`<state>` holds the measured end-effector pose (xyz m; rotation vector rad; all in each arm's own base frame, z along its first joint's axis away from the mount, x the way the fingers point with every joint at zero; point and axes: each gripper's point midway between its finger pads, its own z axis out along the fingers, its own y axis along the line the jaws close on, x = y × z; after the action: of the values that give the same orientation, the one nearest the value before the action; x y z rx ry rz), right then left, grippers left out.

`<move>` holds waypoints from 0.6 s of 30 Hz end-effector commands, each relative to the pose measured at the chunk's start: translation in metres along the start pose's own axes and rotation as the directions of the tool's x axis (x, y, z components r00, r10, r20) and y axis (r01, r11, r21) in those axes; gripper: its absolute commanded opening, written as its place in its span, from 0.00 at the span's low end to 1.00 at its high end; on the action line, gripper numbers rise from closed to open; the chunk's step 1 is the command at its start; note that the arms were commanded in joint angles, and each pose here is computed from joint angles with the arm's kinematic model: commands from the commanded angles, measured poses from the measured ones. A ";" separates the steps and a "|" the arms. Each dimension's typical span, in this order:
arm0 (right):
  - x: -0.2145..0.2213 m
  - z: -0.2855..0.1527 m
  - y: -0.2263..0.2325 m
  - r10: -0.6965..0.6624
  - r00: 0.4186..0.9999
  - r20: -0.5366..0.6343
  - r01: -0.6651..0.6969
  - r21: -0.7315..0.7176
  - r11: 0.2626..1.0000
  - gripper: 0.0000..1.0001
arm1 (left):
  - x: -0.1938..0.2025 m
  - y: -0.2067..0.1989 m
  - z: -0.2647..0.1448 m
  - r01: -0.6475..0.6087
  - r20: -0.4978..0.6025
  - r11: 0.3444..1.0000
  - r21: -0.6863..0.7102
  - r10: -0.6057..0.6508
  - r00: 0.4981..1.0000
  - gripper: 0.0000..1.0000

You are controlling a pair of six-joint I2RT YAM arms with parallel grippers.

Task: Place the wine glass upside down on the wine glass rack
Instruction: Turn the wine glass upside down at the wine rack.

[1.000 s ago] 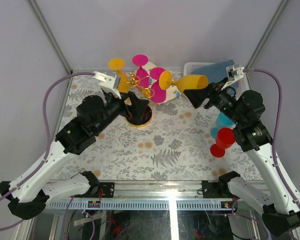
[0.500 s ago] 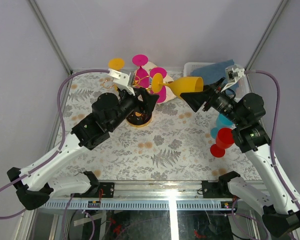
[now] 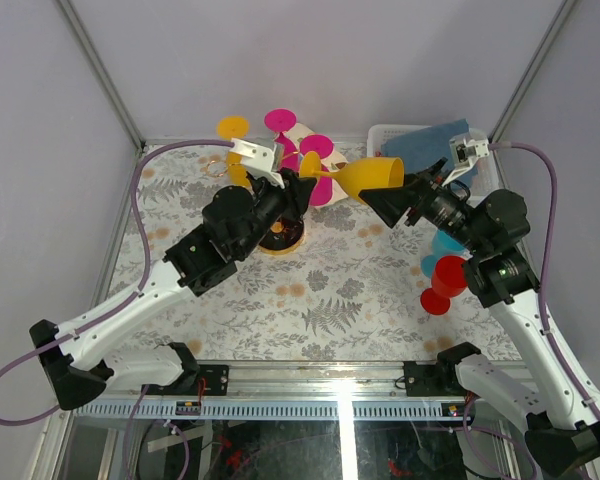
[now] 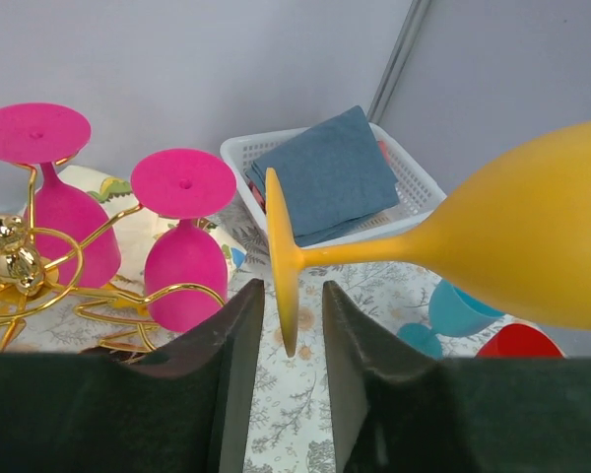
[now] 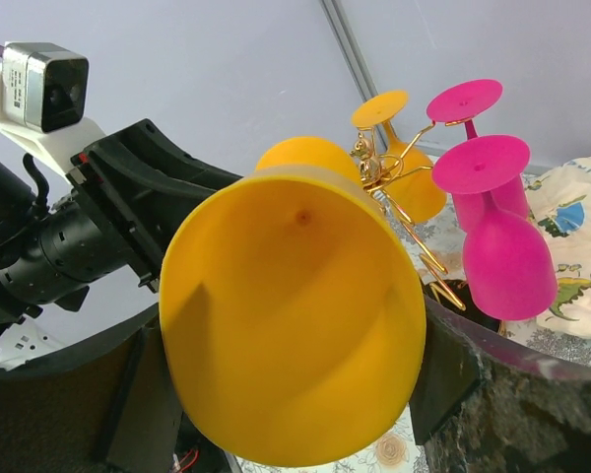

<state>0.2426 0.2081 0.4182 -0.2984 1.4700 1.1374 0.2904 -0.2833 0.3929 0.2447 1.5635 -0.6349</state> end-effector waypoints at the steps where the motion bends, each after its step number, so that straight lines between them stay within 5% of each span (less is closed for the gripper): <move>1: -0.017 -0.003 0.019 -0.035 0.997 0.064 0.039 -0.066 0.997 0.77 | -0.018 0.001 0.000 0.005 0.084 1.000 -0.018 -0.003 0.996 0.21; 5: -0.014 -0.002 0.017 -0.037 0.997 0.062 0.042 -0.070 0.997 0.80 | -0.017 0.002 0.000 -0.005 0.081 1.000 -0.022 0.007 0.997 0.00; 9: -0.013 -0.003 0.017 -0.044 0.997 0.061 0.048 -0.071 0.996 1.00 | -0.018 0.004 -0.001 -0.024 0.080 0.999 -0.029 0.026 0.997 0.00; 18: -0.011 -0.024 0.012 -0.161 0.985 0.059 0.161 0.007 0.987 1.00 | -0.014 0.016 -0.020 -0.046 0.037 0.997 -0.059 0.048 0.998 0.00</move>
<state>0.2358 0.2036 0.4109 -0.3210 1.4662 1.1034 0.2884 -0.2753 0.3972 0.2445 1.5438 -0.6035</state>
